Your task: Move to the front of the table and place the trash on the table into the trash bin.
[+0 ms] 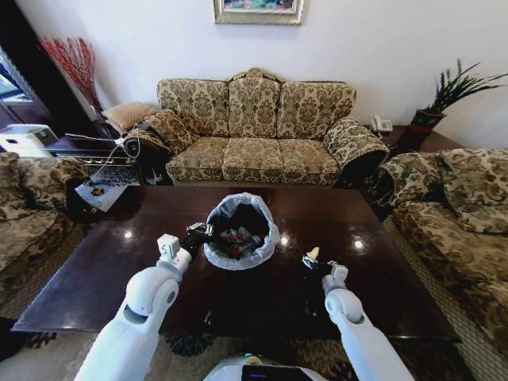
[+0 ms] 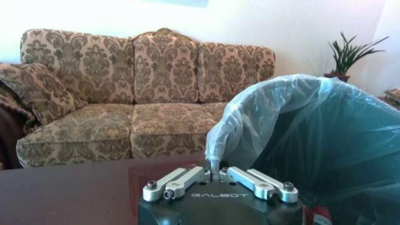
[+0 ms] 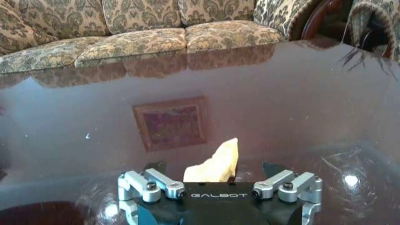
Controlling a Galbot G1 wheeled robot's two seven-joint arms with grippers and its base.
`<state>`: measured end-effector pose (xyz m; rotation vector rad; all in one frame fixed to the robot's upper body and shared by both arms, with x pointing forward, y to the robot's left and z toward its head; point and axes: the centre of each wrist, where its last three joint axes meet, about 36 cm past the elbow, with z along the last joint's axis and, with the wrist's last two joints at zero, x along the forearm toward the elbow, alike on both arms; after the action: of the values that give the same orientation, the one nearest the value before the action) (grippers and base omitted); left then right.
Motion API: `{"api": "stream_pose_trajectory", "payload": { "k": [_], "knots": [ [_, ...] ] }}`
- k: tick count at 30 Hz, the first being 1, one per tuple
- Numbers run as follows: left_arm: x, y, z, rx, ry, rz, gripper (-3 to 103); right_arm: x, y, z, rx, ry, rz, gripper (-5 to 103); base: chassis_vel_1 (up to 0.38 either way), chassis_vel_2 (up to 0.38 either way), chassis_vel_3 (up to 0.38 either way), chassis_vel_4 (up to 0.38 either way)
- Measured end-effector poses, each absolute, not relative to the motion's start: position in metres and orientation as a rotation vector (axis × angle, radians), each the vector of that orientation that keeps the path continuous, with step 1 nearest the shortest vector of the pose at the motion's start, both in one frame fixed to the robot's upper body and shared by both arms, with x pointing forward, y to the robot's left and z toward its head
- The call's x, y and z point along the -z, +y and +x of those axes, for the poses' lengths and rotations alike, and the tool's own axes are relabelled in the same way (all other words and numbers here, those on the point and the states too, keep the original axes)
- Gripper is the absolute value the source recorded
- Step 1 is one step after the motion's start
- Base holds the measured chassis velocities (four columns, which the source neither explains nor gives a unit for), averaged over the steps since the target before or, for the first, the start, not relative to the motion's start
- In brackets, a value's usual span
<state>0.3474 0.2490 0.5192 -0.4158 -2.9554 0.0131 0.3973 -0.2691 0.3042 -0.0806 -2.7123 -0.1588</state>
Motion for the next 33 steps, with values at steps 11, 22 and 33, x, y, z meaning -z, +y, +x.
{"api": "stream_pose_trajectory", "payload": {
  "k": [11,22,33],
  "knots": [
    [-0.516,0.248,0.349,-0.019,-2.959,-0.413,1,-0.293,-0.27,0.4,0.123,-2.705,-0.105,61,0.0,0.0,0.0,0.0],
    [-0.516,0.248,0.349,-0.017,-2.963,-0.413,1,-0.296,-0.281,0.407,0.096,-2.719,-0.129,18,0.0,0.0,0.0,0.0],
    [-0.516,0.247,0.346,-0.017,-2.963,-0.419,1,-0.36,-0.275,0.412,0.062,-2.927,-0.102,0,0.0,0.0,0.0,0.0]
  ]
}}
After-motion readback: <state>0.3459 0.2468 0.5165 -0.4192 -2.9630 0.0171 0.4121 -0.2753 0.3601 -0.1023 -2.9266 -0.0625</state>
